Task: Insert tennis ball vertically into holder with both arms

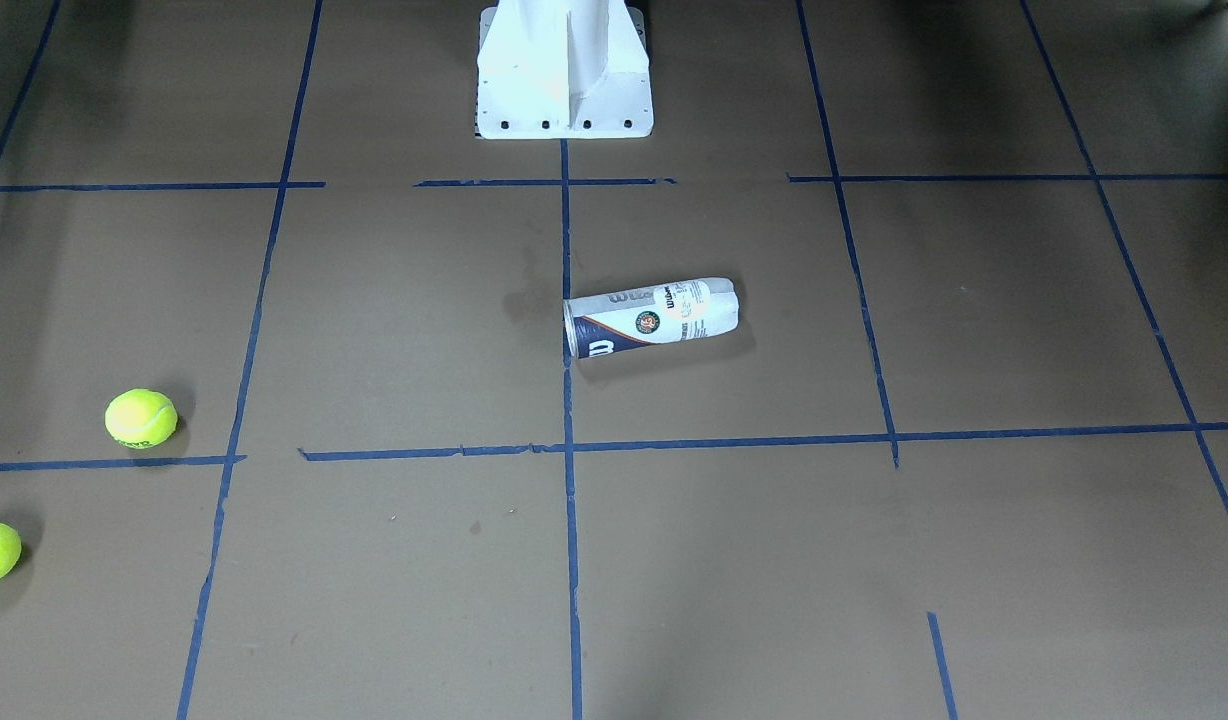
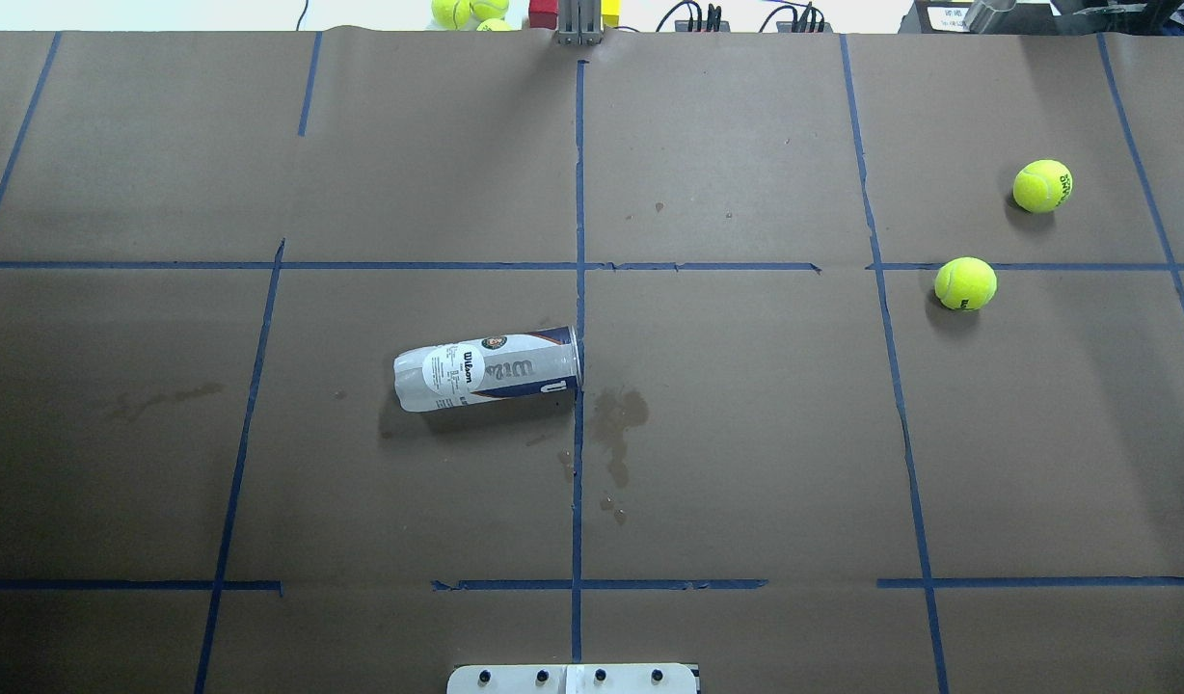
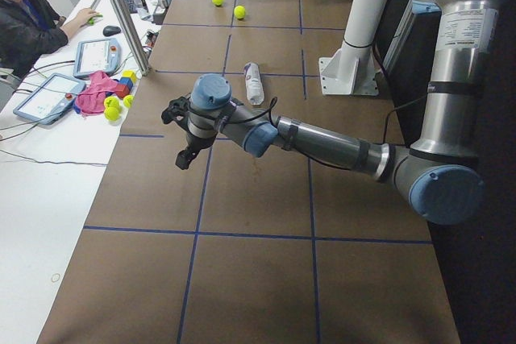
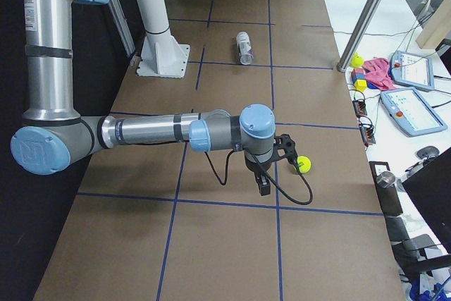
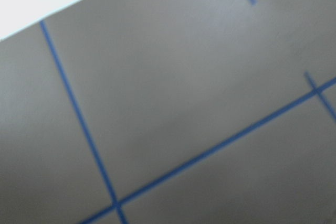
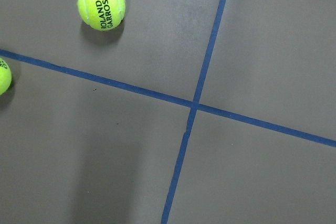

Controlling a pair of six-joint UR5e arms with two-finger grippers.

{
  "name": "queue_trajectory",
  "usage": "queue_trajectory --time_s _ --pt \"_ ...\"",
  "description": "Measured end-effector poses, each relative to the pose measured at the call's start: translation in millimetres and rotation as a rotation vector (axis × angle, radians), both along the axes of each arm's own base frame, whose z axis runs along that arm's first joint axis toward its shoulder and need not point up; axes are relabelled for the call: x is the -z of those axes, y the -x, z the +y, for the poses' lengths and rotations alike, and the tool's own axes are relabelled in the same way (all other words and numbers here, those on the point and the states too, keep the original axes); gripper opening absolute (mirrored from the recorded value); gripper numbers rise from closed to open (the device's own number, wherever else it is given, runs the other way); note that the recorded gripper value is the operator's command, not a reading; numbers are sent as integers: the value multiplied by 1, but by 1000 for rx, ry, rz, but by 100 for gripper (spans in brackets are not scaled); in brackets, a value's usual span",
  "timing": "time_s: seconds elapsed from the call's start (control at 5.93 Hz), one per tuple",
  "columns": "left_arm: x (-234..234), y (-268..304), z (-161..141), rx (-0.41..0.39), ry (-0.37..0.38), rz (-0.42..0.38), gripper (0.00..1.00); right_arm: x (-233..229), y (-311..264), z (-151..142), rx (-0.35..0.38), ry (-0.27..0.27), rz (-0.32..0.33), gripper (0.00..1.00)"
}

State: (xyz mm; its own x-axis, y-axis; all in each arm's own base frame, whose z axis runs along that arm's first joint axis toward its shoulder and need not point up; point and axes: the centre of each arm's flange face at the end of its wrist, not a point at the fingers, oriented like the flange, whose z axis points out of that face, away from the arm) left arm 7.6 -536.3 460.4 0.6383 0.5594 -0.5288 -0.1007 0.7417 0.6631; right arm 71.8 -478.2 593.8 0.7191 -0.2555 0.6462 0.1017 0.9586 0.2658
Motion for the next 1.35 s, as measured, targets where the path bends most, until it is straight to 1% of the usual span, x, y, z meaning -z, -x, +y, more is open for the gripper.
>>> queue_trajectory --time_s 0.17,0.34,0.51,0.67,0.84,1.01,1.18,1.35 --pt "35 -35 -4 -55 -149 30 100 1 0 0 1 -1 -7 100" --pt "75 -83 -6 -134 -270 66 100 1 1 0 2 0 -12 100" --pt "121 -130 -6 -210 -362 104 100 1 1 0 2 1 -13 100" --pt "158 -168 -1 -269 -412 142 100 -1 1 0 2 3 -14 100" --pt "186 -203 5 -319 -402 165 100 -2 1 1 2 5 -14 100" --pt "221 -239 12 -367 -365 167 100 -3 1 2 3 6 -14 100" --pt "256 -275 24 -398 -337 145 100 -3 1 3 3 6 -14 100" --pt "285 -315 37 -400 -326 91 100 -4 1 3 3 6 -14 100"
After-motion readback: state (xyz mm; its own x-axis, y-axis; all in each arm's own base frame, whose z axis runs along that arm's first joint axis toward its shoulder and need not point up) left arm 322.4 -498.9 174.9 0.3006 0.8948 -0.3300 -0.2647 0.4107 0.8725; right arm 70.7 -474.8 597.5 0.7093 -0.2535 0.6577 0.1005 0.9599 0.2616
